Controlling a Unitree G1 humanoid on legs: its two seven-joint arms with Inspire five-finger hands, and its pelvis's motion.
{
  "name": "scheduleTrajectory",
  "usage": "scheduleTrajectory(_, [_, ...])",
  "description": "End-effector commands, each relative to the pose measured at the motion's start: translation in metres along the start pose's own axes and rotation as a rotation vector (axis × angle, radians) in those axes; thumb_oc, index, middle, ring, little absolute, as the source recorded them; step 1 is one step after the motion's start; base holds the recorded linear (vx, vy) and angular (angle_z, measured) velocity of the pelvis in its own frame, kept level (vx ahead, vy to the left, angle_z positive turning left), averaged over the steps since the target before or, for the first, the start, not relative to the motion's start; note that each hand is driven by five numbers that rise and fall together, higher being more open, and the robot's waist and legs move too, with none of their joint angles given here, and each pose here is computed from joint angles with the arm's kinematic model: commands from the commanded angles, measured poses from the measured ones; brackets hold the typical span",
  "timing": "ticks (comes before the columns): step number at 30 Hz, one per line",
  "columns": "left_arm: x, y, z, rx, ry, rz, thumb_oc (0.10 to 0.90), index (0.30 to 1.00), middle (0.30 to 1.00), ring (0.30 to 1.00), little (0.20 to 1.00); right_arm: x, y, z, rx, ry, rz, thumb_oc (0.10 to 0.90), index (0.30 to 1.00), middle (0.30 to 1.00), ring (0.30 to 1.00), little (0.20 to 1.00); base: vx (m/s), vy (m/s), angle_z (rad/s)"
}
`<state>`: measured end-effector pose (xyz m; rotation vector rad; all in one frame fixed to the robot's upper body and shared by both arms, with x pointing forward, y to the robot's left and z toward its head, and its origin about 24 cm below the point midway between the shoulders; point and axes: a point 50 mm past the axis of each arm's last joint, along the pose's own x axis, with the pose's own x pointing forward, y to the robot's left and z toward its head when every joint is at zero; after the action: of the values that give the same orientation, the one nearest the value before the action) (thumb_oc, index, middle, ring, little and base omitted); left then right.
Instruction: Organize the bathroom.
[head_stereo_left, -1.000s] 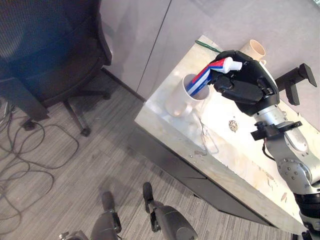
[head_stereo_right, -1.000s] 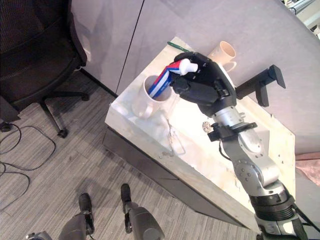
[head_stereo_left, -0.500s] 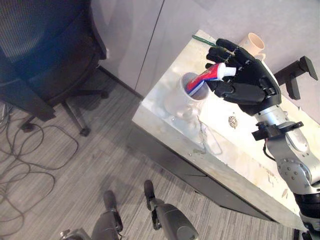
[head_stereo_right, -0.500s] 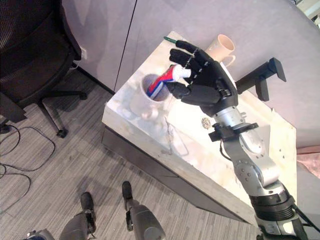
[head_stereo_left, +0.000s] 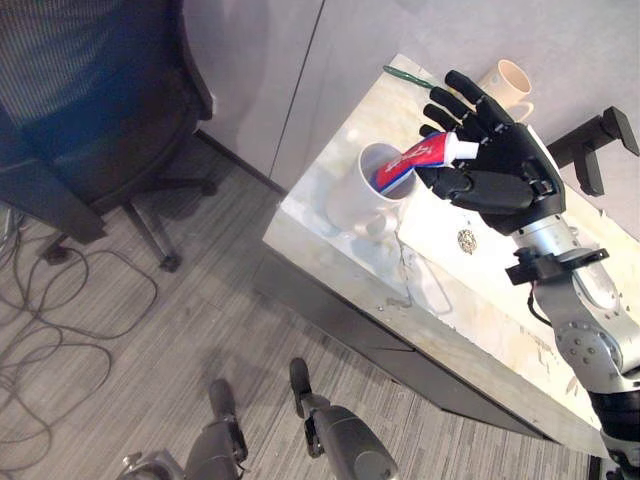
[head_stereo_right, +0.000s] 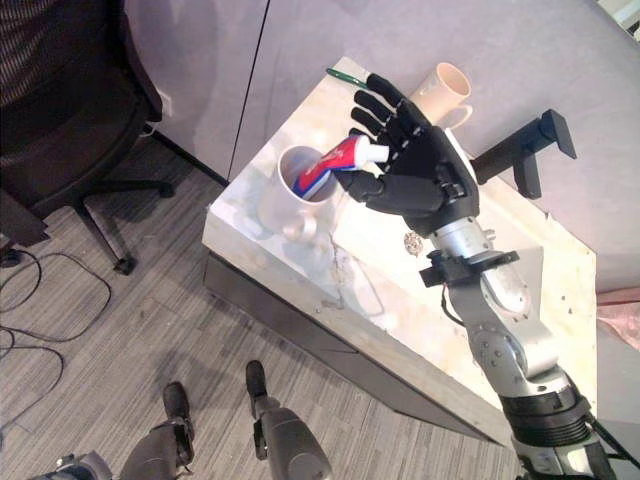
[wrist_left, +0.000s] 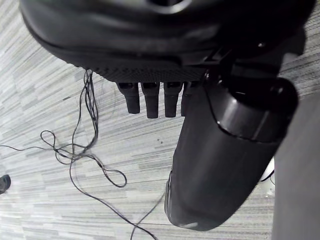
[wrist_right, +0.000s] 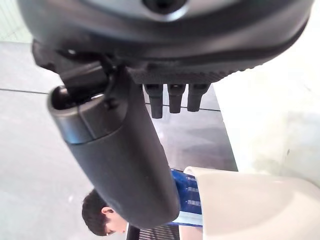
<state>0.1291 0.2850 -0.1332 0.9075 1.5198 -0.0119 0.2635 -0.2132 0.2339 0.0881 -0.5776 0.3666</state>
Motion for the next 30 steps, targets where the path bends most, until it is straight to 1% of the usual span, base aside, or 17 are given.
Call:
scheduleTrajectory(1, [0.004,-0.016,-0.036,0.025,0.154,-0.036,0.8,0.9,0.9,0.9,0.9,0.007,-0.009,0.056,-0.051,-0.371,-0.047,0.8,0.9,0.9,0.9,0.9,0.0,0.0,0.0])
scheduleTrajectory(20, [0.003,-0.017,-0.034,0.014,0.161,-0.044,0.8,0.9,0.9,0.9,0.9,-0.001,-0.023,0.055,-0.098,-0.346,-0.121,0.8,0.9,0.9,0.9,0.9,0.0,0.001,0.0])
scheduleTrajectory(30, [0.004,-0.018,-0.037,-0.01,0.171,-0.053,0.8,0.9,0.9,0.9,0.9,-0.018,-0.038,0.055,-0.129,-0.344,-0.19,0.8,0.9,0.9,0.9,0.9,0.0,0.009,-0.03])
